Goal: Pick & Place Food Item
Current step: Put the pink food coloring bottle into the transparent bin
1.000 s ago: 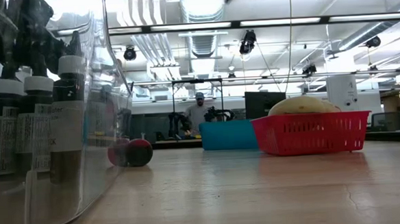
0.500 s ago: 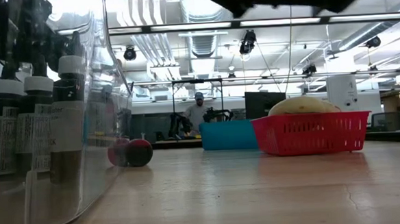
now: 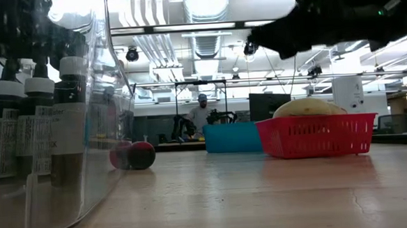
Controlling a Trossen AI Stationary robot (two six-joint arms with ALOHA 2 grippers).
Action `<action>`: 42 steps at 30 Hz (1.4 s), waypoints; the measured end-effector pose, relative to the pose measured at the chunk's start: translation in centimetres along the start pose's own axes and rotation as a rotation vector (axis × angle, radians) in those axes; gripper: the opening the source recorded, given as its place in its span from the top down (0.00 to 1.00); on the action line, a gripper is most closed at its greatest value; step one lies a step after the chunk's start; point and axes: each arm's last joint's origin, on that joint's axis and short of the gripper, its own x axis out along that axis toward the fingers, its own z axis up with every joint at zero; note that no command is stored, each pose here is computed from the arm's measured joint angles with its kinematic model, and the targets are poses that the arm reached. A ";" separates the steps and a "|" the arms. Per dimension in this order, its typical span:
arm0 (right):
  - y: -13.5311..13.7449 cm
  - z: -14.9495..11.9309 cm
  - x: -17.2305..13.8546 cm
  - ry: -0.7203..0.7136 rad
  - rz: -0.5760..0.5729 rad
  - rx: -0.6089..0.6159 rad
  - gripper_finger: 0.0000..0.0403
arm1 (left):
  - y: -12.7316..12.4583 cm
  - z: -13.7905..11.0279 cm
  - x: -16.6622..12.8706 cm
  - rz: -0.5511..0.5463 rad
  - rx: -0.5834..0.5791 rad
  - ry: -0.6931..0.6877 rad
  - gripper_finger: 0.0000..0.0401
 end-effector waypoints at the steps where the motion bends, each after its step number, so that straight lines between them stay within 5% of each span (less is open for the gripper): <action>1: 0.0 -0.4 -0.3 -0.001 -0.003 0.000 0.60 | 0.0 0.0 0.0 0.000 -0.003 -0.001 0.47; 13: -0.3 -1.4 -1.4 -0.031 -0.026 -0.162 0.60 | 0.9 1.5 0.6 0.076 -0.014 -0.042 0.47; 31: -1.4 -2.8 0.7 0.065 -0.093 -0.121 0.60 | 1.5 2.3 5.0 0.056 -0.028 -0.033 0.47; 37: -1.0 -2.7 1.4 0.085 -0.046 -0.116 0.60 | 1.1 3.3 7.6 0.009 -0.012 0.061 0.47; 42: -0.6 -2.6 2.1 0.172 -0.018 -0.132 0.60 | 0.7 4.2 9.3 -0.017 0.065 0.350 0.47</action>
